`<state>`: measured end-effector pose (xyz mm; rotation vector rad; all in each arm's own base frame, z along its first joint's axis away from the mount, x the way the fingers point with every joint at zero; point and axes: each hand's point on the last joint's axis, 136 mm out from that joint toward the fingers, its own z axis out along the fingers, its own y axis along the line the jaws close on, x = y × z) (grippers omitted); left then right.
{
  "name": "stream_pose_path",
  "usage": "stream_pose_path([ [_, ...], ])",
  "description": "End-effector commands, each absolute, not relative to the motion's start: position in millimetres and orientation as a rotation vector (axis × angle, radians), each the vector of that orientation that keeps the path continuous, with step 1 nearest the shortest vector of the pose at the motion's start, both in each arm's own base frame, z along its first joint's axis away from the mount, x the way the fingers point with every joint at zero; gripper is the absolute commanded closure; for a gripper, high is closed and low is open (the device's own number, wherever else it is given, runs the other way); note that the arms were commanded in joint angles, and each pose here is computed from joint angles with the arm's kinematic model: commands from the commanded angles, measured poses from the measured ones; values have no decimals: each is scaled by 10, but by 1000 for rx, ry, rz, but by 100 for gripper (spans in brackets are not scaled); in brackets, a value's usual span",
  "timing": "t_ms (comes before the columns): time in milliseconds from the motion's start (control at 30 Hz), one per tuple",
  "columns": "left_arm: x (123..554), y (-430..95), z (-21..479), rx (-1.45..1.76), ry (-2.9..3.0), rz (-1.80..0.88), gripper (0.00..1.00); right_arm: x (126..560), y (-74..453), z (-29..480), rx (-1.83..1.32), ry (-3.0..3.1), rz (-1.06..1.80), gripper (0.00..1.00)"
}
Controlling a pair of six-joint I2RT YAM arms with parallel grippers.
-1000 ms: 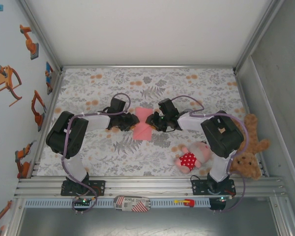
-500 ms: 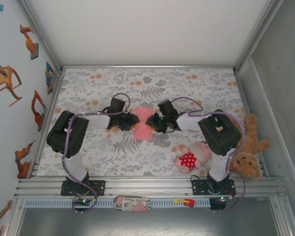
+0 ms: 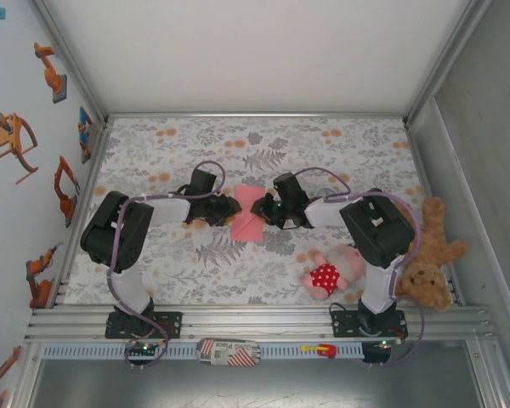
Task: Fold a paper plane with a square sheet of paper (pick it up from the middle)
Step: Turn over the paper at the middle-left of the table.
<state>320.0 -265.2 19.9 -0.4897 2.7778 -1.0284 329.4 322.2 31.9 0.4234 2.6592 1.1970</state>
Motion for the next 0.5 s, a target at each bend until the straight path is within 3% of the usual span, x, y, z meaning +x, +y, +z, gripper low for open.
stream_pose_path([
  [0,3034,-2525,-55,-552,2882,-926,67,3290,3278,332,403,2633,1236,77],
  [167,3038,-2527,-20,-537,2884,-923,67,3282,3305,318,401,2626,1262,79],
  [467,3154,-2501,265,-488,2810,-948,67,3315,3301,387,390,2606,1260,94],
])
